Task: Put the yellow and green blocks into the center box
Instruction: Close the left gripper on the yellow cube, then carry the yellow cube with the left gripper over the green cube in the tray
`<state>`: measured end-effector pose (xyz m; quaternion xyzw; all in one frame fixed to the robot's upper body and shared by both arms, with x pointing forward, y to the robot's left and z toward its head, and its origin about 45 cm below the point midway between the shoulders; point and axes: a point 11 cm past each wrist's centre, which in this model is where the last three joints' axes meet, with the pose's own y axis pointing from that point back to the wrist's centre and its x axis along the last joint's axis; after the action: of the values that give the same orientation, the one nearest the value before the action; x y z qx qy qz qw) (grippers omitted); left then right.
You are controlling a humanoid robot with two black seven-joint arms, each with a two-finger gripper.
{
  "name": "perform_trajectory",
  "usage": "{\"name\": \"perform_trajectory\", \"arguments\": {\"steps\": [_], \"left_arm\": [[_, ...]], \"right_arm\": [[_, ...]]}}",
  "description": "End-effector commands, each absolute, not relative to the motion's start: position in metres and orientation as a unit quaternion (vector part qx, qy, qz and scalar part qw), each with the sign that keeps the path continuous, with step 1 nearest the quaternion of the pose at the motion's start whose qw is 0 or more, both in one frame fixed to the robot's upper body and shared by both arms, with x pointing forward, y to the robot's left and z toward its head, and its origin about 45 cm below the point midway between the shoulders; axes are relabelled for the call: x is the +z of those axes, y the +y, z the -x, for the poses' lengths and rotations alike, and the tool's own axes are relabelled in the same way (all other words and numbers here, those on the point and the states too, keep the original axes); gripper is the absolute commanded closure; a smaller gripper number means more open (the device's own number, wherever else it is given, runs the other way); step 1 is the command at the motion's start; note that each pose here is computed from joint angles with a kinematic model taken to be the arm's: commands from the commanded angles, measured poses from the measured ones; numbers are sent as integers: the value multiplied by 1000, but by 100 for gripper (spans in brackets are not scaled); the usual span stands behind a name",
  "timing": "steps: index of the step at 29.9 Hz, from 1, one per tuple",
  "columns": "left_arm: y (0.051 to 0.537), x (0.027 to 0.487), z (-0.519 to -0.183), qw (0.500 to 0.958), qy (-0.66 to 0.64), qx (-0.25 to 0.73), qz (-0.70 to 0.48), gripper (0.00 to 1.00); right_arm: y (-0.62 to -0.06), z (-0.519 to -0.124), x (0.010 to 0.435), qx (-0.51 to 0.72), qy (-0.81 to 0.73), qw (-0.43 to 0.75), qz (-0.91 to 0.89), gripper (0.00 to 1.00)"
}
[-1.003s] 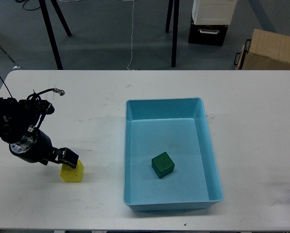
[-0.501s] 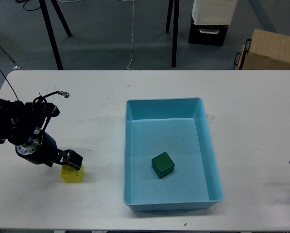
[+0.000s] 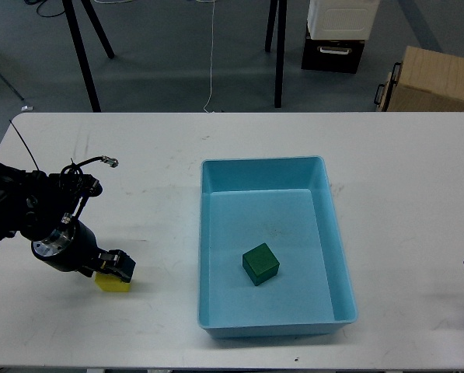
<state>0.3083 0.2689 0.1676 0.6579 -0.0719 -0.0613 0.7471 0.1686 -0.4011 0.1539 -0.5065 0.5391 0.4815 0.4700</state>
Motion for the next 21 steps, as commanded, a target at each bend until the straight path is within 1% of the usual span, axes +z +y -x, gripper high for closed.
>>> {"name": "perform_trajectory", "arguments": {"steps": [1,2,4,7,12,14,16,18,21], "left_arm": [[267,170,-307,744,-79,-68,-660,90],[268,171,-308,744,-81,-68,-660,95],[266,176,-312,742,-92,-66,-660,100],[252,201,-330,748,-130,-52,-649,100],[211,275,-352,750,-219,-41,-623,100],[188,304,-359,752,-258,-36,-606,100],[157,326,-357,763,-286,-42,-579,100],[132,336,-352,768,-303,-55,-562,100],[96,338,-340,755,-331,-95,-557,100]], "right_arm": [[-401,-168,154,481,540,466,509,17],[-401,-168,154,481,541,466,510,17],[-400,-168,153,481,540,465,510,17],[-400,-168,153,482,540,465,510,17],[-399,-167,152,483,541,463,510,17],[-399,-167,150,483,543,458,512,17],[-399,-166,149,483,546,455,512,17],[-399,-166,148,483,546,455,511,17],[-401,-165,147,484,549,454,509,17]]}}
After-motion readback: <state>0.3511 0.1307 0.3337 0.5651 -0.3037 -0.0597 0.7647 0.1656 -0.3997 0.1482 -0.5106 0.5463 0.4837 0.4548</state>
